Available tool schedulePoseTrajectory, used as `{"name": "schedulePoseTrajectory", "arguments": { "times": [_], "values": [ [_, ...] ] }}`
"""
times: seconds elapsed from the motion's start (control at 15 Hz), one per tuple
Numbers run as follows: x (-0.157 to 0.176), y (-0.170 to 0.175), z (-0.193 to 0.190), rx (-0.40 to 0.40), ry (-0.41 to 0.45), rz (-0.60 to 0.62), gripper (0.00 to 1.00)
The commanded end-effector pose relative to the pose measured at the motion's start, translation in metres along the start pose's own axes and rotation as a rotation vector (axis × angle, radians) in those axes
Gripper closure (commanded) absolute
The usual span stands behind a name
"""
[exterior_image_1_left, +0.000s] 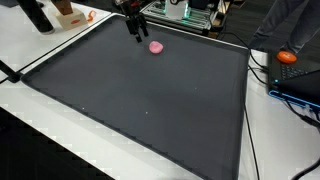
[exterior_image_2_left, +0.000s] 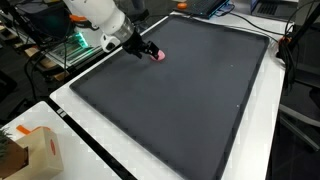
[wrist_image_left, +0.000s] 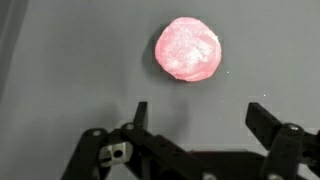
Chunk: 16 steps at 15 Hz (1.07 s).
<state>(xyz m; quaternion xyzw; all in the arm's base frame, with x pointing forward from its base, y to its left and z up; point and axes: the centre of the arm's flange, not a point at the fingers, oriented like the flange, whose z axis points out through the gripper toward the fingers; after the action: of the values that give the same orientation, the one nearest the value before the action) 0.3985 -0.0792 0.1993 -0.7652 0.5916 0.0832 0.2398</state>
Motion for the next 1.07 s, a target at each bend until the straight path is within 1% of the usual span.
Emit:
{"name": "schedulePoseTrajectory", "arguments": {
  "times": [0.0, 0.27, 0.47, 0.6, 1.0],
  "values": [
    [-0.009, 0.009, -0.004, 0.018, 0.012, 0.024, 0.0],
    [-0.017, 0.002, -0.007, -0.003, 0.028, -0.043, 0.0],
    [-0.029, -0.008, -0.012, -0.038, 0.061, -0.139, 0.0],
    [-0.039, -0.018, -0.017, -0.075, 0.074, -0.238, 0.0],
    [-0.084, -0.049, -0.03, -0.247, 0.061, -0.593, 0.0]
  ]
}}
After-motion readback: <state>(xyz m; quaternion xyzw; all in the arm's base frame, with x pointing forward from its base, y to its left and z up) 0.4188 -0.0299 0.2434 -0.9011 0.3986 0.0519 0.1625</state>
